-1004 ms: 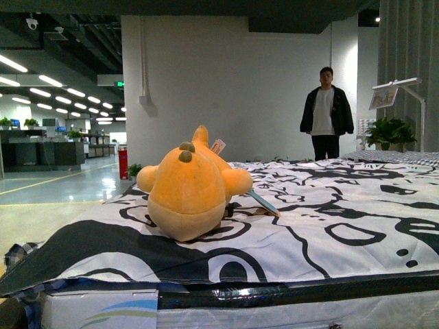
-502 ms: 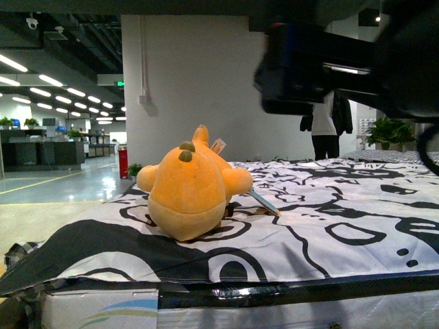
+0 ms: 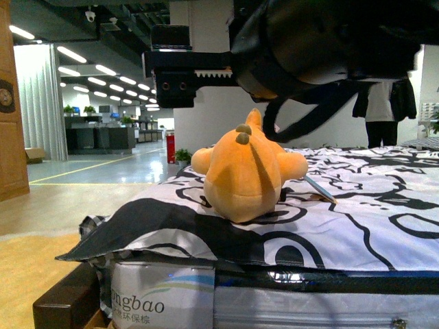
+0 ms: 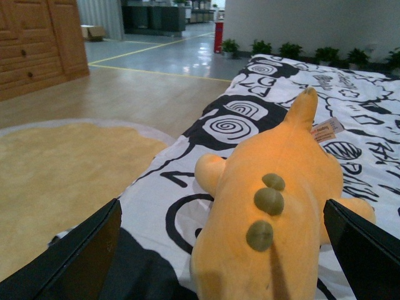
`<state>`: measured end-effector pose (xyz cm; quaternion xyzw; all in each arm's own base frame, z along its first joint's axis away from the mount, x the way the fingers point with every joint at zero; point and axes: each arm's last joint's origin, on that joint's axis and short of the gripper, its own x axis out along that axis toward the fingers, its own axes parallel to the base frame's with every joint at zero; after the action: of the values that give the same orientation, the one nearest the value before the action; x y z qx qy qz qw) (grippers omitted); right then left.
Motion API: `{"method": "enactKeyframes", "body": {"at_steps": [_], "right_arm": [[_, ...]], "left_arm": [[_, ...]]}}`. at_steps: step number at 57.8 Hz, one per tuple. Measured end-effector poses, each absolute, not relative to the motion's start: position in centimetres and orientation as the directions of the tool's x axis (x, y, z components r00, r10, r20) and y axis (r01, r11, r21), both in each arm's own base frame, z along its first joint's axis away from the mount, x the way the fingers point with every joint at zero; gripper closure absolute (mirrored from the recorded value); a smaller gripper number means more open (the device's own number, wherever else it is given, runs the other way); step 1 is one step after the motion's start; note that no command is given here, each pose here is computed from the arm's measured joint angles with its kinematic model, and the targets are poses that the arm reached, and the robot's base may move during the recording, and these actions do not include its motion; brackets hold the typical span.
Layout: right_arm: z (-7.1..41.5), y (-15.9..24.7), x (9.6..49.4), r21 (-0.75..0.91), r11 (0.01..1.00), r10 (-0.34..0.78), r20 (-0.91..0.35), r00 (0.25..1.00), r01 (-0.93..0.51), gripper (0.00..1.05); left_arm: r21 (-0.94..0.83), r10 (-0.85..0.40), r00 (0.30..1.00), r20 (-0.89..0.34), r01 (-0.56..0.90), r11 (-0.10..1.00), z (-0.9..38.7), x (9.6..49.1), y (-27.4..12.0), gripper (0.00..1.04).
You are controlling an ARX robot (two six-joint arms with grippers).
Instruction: Put away toys
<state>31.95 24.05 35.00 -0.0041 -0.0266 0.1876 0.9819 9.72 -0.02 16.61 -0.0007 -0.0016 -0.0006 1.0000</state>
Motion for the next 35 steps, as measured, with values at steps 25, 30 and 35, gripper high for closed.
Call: {"method": "enactKeyframes", "body": {"at_steps": [25,30,35], "right_arm": [[33.2,25.5,37.4,-0.050,0.970,0.241,0.025,0.970,-0.240,0.06],[32.9,25.7,38.1,-0.044,0.972,0.233,0.013,0.972,-0.232,0.06],[32.5,26.1,38.5,-0.042,0.971,0.235,0.001,0.972,-0.234,0.06]], "left_arm": [[-0.001,-0.001,1.000,0.003,0.001,1.000,16.6,9.7,0.0,0.06],[-0.001,-0.001,1.000,0.003,0.001,1.000,16.6,9.7,0.0,0.06],[-0.001,-0.001,1.000,0.003,0.001,1.000,16.6,9.7,0.0,0.06]]}}
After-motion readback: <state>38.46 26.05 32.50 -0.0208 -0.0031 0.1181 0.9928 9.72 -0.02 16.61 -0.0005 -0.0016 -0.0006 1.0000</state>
